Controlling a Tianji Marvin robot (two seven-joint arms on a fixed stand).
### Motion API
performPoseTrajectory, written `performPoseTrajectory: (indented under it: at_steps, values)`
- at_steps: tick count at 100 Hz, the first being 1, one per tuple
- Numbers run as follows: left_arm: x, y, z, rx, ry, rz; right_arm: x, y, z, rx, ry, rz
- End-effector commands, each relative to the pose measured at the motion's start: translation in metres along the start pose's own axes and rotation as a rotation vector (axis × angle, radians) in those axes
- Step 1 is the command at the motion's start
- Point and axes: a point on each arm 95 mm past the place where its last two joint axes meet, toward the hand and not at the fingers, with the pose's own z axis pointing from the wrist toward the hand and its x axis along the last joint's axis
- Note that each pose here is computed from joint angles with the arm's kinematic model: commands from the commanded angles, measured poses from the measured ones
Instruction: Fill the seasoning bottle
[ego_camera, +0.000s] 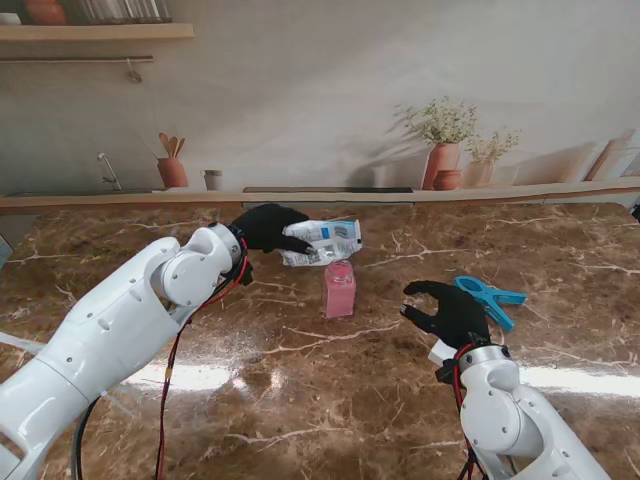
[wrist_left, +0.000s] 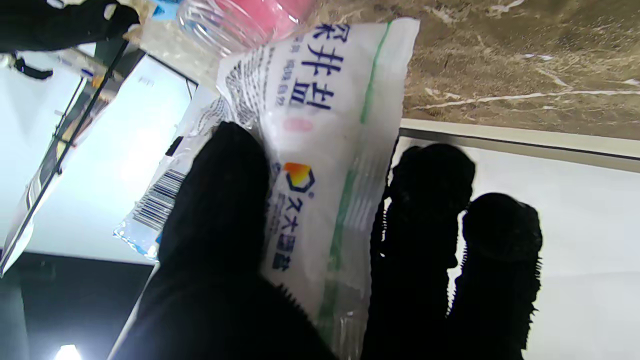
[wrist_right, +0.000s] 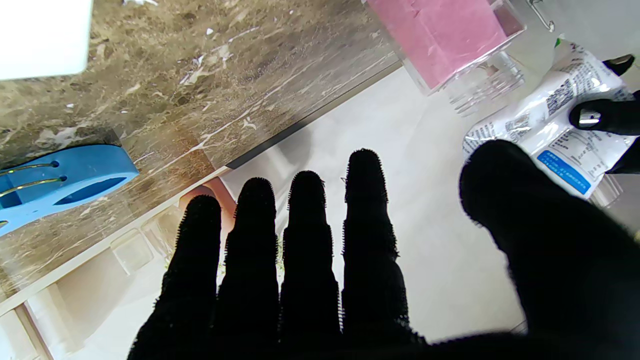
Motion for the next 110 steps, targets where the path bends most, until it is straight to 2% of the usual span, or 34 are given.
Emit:
performPoseTrajectory:
  at_steps: [1, 23, 43, 61, 73, 89, 110]
  values:
    - [-0.004, 0.014, -0.003, 0.008, -0.018, -0.031, 0.001, -0.003, -0.002, 0.022, -0.004, -0.001]
    - [-0.008, 0.033, -0.013, 0.167, -0.039, -0.169, 0.014, 0.003, 0.002, 0.007, 0.016, -0.012]
    - [0.012, 0.061, -0.016, 0.344, -0.006, -0.331, 0.037, 0.015, 0.007, -0.031, 0.049, -0.037]
    - [0.037, 0.085, -0.017, 0.388, 0.045, -0.492, 0.063, 0.031, 0.011, -0.046, 0.082, -0.041]
    - [0.052, 0.100, -0.020, 0.420, 0.066, -0.581, 0.080, 0.037, 0.012, -0.050, 0.082, -0.008]
    - [0.065, 0.116, -0.024, 0.463, 0.087, -0.653, 0.099, 0.034, 0.014, -0.050, 0.078, 0.075]
    - [0.074, 0.130, -0.031, 0.500, 0.098, -0.718, 0.118, 0.029, 0.019, -0.077, 0.065, 0.134]
